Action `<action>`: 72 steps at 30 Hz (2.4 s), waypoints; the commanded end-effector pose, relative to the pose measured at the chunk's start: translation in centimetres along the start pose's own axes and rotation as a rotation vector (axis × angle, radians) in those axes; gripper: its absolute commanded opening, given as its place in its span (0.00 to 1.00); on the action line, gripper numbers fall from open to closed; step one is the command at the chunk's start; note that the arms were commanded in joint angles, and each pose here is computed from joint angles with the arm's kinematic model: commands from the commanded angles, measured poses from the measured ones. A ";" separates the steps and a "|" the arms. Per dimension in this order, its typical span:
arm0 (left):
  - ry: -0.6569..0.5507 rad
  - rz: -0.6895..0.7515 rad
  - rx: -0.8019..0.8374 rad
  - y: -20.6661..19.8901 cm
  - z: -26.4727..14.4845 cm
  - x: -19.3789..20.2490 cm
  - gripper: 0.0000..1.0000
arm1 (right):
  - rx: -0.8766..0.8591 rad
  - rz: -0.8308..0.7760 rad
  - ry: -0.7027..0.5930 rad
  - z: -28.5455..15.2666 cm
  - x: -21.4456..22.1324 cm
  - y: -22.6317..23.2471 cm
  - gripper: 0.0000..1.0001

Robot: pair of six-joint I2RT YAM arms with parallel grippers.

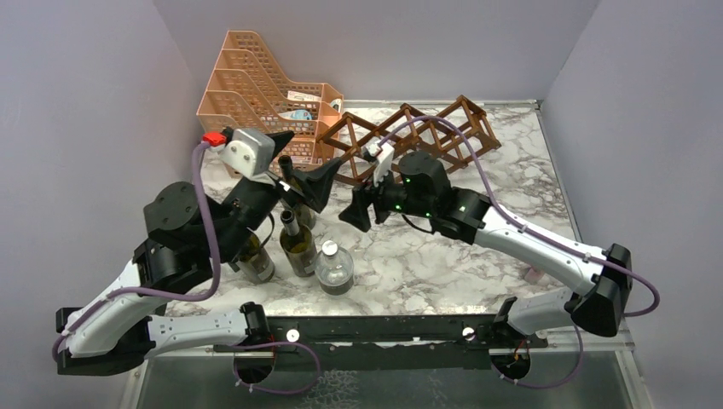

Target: Put the wine bottle on the wine rack

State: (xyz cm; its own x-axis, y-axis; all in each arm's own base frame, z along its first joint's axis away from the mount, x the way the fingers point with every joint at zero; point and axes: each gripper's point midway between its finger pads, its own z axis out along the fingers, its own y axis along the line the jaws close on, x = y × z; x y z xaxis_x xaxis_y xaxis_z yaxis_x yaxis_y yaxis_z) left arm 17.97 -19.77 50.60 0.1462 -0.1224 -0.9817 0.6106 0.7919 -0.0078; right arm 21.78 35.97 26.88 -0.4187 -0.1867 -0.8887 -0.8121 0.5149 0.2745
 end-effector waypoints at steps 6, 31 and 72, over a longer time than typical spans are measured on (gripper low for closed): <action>-0.048 -0.020 -0.121 3.2 -1.9 -2.1 0.99 | -0.136 -0.235 -0.170 4.6 -5.1 6.7 0.75; -0.085 -0.087 -0.233 6.6 -5.1 -2.2 0.99 | -0.057 -0.352 -0.238 10.6 -5.8 8.5 0.32; 0.228 0.046 -0.076 -0.9 0.5 17.5 0.99 | 0.499 -0.037 -0.310 -9.2 -1.4 -3.2 0.01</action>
State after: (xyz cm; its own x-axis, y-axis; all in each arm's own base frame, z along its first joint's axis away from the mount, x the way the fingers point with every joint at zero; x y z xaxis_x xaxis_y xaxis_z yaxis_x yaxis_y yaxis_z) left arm 20.68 -21.15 35.01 -0.0009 0.0952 -0.9955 0.4952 0.8649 0.0822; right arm 20.92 28.71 27.93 -0.2017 -0.1265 -0.9712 -0.5853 0.8107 0.0160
